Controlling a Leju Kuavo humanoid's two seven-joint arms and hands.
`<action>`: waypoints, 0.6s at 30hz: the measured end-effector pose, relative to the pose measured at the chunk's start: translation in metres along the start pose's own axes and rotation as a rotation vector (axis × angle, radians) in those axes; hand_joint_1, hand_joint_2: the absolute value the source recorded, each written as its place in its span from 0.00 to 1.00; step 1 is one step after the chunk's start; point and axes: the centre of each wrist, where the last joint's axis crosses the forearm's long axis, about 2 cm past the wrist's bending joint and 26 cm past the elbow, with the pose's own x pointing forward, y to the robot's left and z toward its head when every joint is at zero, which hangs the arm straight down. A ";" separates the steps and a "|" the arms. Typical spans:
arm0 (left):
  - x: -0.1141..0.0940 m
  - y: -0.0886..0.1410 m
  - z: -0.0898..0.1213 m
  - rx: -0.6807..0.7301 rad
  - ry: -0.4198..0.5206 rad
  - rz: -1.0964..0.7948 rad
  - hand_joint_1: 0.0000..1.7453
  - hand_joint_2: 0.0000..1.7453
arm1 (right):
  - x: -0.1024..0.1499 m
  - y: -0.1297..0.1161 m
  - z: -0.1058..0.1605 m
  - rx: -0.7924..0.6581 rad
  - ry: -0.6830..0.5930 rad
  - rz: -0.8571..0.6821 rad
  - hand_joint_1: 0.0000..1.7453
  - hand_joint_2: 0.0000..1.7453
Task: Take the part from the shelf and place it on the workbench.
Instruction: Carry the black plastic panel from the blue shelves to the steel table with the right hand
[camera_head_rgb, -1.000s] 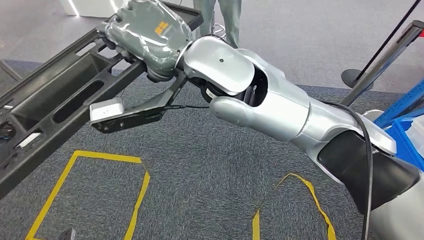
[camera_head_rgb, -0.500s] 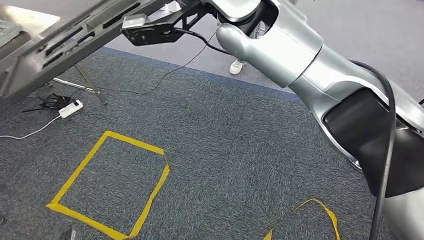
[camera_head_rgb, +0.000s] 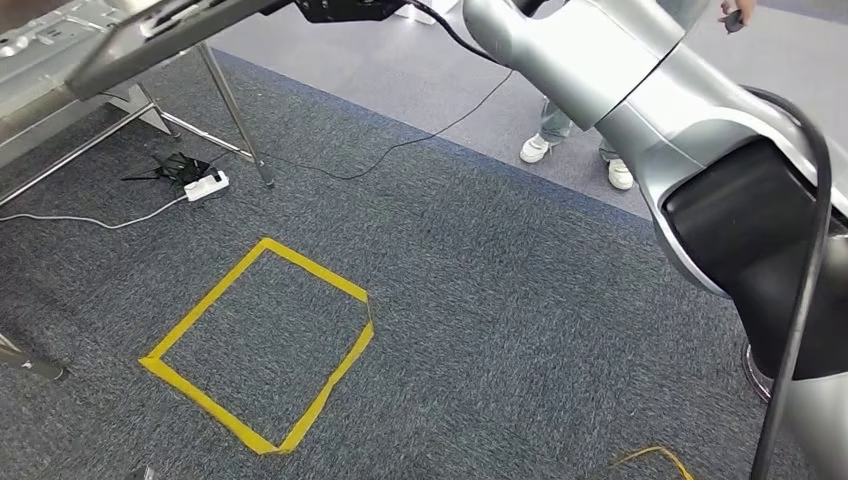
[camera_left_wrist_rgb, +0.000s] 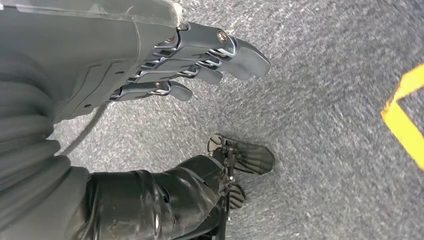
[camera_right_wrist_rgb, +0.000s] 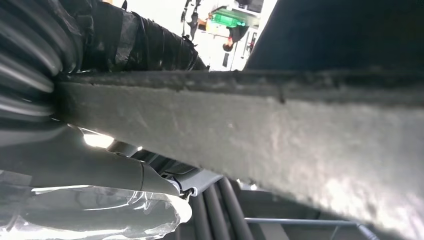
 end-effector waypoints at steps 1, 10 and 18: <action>-0.001 0.001 0.000 0.002 0.001 -0.001 0.00 1.00 | -0.001 0.002 0.000 0.003 0.003 0.002 1.00 1.00; 0.003 -0.001 0.000 -0.010 -0.027 -0.004 0.00 1.00 | -0.004 0.008 -0.001 -0.048 -0.001 0.088 1.00 1.00; -0.001 0.001 0.000 0.014 -0.002 -0.011 0.00 1.00 | -0.002 0.007 -0.001 -0.057 -0.012 0.095 1.00 1.00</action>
